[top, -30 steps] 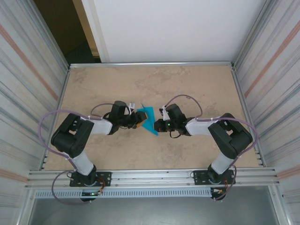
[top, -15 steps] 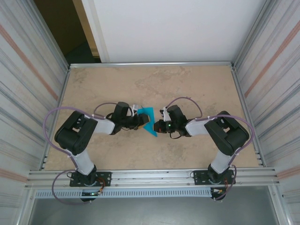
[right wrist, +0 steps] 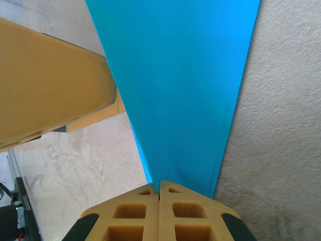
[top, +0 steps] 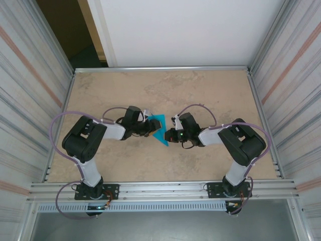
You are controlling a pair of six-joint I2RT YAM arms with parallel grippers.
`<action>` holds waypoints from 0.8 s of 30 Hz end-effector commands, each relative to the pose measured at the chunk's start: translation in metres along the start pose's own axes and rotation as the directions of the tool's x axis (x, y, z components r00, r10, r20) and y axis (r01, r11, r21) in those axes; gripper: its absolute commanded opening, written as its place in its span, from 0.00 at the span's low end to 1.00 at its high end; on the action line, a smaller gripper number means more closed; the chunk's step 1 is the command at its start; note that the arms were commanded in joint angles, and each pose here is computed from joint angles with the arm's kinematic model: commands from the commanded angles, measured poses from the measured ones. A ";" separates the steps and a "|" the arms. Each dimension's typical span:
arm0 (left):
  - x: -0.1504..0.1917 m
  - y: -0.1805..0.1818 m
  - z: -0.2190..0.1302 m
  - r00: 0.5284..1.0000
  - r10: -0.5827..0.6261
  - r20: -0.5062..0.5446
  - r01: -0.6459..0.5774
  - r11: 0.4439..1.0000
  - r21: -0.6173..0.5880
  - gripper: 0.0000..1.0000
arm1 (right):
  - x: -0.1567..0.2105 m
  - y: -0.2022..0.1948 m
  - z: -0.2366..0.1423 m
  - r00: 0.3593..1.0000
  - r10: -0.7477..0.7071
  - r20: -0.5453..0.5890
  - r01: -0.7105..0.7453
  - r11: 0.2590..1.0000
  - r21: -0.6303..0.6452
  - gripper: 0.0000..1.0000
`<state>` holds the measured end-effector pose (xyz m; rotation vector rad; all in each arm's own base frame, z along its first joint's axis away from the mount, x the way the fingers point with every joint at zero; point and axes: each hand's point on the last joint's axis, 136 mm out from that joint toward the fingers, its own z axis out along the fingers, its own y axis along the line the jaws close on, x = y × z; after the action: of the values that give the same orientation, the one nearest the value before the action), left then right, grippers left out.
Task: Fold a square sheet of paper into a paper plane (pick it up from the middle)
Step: Fourth fold the wing at the center of the table.
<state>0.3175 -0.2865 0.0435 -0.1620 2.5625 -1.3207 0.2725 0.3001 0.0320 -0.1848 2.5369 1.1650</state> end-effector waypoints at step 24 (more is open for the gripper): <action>0.032 0.073 -0.001 0.972 -0.216 -0.088 0.160 0.893 -0.422 0.51 | 0.007 0.003 -0.001 0.997 -0.077 -0.006 0.077 0.984 0.162 0.31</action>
<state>0.3206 -0.2793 0.0312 -0.3166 2.7692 -1.0909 0.2585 0.3001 0.0367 -0.2123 2.5811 0.9857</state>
